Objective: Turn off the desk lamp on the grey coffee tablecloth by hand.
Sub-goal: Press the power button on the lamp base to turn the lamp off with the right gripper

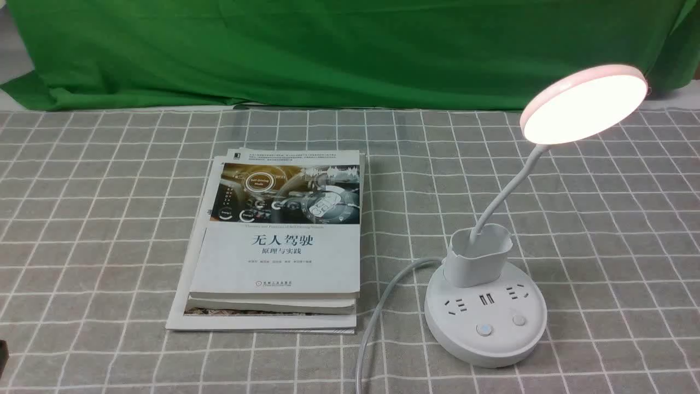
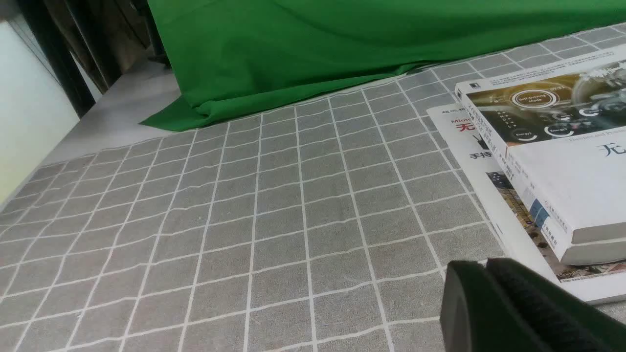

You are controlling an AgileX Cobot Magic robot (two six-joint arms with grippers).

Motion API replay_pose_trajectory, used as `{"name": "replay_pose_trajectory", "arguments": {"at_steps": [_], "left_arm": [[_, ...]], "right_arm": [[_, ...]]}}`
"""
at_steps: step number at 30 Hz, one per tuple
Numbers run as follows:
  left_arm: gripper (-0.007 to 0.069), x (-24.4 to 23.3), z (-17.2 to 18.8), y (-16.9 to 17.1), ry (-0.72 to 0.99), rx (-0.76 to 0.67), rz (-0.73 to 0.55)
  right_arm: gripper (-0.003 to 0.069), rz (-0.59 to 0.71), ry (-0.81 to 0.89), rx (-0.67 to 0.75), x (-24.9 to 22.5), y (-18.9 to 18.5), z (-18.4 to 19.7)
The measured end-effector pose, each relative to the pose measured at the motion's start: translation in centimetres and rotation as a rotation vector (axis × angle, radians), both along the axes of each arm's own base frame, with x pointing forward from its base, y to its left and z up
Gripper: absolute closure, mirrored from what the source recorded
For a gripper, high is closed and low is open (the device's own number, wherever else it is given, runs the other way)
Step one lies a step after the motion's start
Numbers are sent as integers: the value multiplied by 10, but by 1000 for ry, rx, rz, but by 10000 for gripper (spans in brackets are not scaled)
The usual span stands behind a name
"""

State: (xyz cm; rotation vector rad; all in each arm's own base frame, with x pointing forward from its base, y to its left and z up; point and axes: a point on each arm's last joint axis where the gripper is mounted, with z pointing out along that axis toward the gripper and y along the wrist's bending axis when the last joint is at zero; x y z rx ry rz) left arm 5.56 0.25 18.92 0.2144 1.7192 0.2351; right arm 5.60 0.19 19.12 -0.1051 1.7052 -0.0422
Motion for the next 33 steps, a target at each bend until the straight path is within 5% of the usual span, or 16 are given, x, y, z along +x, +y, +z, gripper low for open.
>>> {"name": "replay_pose_trajectory", "arguments": {"at_steps": [14, 22, 33], "left_arm": [[605, 0, 0, 0, 0, 0, 0], [605, 0, 0, 0, 0, 0, 0], [605, 0, 0, 0, 0, 0, 0]], "right_arm": [[610, 0, -25, 2, 0, 0, 2], [610, -2, -277, 108, 0, 0, 25], [610, 11, -404, 231, -3, 0, 37]]}}
